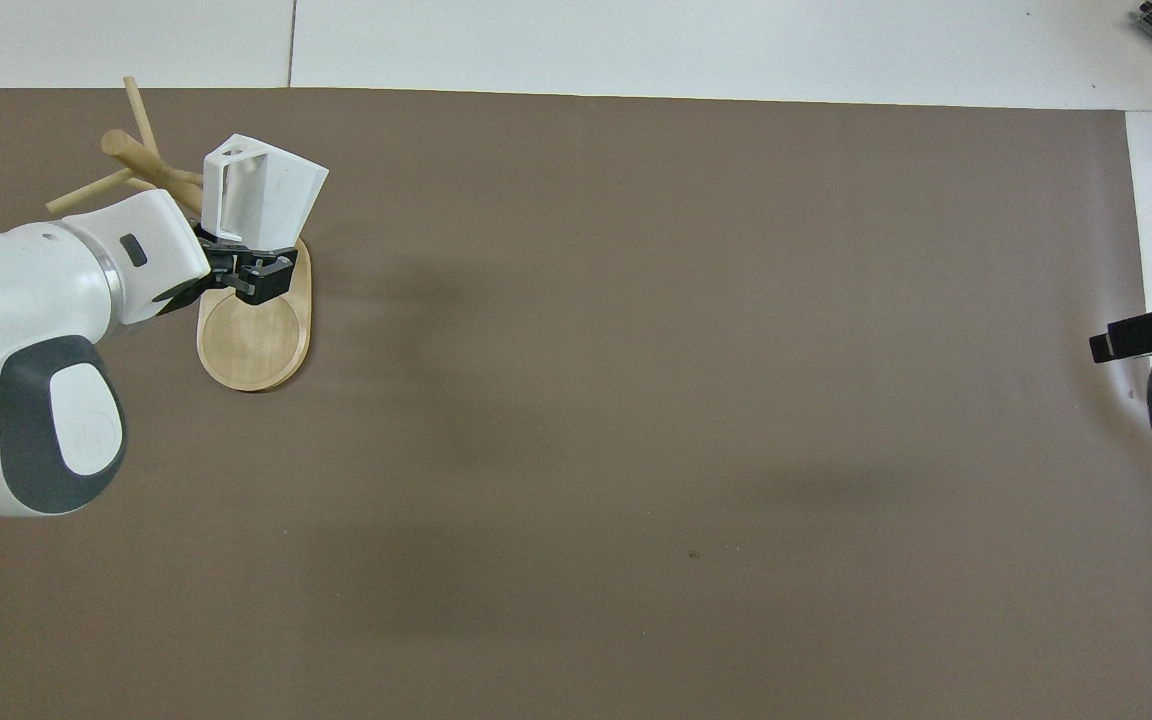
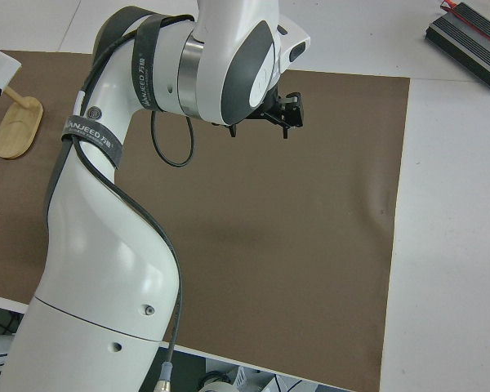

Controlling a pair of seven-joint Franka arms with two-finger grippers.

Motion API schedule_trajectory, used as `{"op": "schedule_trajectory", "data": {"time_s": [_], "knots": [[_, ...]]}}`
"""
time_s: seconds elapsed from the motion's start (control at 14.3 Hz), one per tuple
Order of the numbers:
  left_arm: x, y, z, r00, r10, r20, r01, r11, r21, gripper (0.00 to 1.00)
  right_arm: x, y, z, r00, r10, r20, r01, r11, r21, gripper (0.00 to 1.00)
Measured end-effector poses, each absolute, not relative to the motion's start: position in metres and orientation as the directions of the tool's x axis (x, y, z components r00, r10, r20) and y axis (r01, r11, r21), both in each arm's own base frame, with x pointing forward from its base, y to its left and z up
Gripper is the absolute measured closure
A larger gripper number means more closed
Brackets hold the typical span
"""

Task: Hang cup on rack
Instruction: 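Lower the cup onto a rack peg with the left gripper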

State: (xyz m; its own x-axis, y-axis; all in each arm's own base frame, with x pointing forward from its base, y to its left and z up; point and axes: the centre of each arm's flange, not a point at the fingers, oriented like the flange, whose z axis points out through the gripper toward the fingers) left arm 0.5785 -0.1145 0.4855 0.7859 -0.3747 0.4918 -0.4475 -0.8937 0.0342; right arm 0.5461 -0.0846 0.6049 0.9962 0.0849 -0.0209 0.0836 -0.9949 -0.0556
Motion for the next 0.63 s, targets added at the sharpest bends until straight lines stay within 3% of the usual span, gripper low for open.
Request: {"op": "schedule_trajectory", "data": {"time_s": [0.63], "knots": [[0.584, -0.112, 0.47, 0.829, -0.309, 0.466, -0.385, -0.92, 0.074, 0.26, 0.541, -0.107, 0.604, 0.995, -0.096, -0.037, -0.098, -0.994, -0.053, 0.0]]}}
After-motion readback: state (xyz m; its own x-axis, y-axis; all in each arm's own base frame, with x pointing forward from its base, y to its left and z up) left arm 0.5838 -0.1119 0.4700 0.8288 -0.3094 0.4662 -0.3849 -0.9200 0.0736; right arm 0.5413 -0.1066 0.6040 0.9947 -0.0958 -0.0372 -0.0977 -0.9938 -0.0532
